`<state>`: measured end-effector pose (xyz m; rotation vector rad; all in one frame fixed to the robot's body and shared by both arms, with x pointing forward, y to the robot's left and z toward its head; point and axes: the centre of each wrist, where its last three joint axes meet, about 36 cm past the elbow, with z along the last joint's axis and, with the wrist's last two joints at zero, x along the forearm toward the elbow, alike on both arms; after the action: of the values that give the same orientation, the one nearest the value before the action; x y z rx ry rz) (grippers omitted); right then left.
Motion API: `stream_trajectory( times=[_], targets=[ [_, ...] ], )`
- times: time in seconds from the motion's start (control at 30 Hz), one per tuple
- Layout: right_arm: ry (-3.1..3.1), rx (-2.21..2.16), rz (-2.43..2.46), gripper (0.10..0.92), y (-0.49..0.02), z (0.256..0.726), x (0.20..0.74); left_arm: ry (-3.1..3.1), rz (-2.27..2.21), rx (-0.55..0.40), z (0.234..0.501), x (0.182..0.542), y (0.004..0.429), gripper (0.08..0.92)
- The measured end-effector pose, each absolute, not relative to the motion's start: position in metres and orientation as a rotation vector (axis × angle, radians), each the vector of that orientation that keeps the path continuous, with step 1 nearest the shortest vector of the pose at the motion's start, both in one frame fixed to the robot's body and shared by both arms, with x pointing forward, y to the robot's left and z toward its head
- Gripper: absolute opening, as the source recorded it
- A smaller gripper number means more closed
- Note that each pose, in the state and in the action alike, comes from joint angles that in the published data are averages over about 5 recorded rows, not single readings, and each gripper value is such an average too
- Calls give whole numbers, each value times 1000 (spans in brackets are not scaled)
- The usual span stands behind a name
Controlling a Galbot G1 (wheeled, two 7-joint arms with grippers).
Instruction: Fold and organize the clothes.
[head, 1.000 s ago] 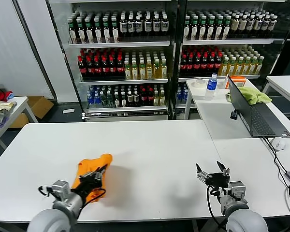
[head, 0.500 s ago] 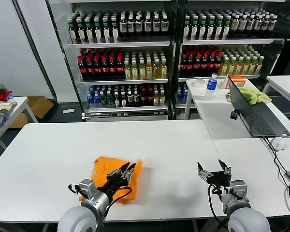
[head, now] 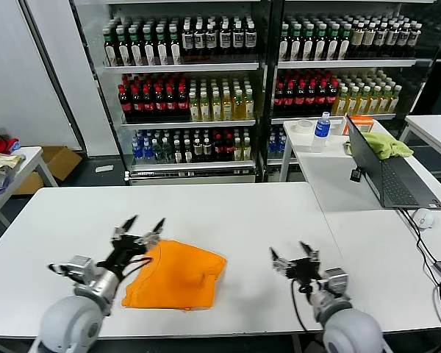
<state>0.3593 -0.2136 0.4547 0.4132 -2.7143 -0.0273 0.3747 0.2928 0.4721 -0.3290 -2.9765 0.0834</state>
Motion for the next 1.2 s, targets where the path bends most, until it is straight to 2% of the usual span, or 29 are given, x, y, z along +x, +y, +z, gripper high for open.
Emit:
stream_trajectory(
  times=[0.1,0.27,0.73,0.87,1.2],
  targets=[
    [-2661,514,-68,823,-195,450,361,-3005,4,-264,471,372,310,816],
    [-2566,643,-140,823,-170,441,367,-3032,-86,-195,471,369,328,822],
    [-2407,732,-241,814,-130,420,382,-3038,-219,-99,463,365,352,823],
    [-2376,733,-253,732,-124,417,381,-3037,-237,-85,461,365,355,823],
    [-2327,742,-295,429,-114,418,377,-3034,-261,-64,456,363,360,823]
  ],
)
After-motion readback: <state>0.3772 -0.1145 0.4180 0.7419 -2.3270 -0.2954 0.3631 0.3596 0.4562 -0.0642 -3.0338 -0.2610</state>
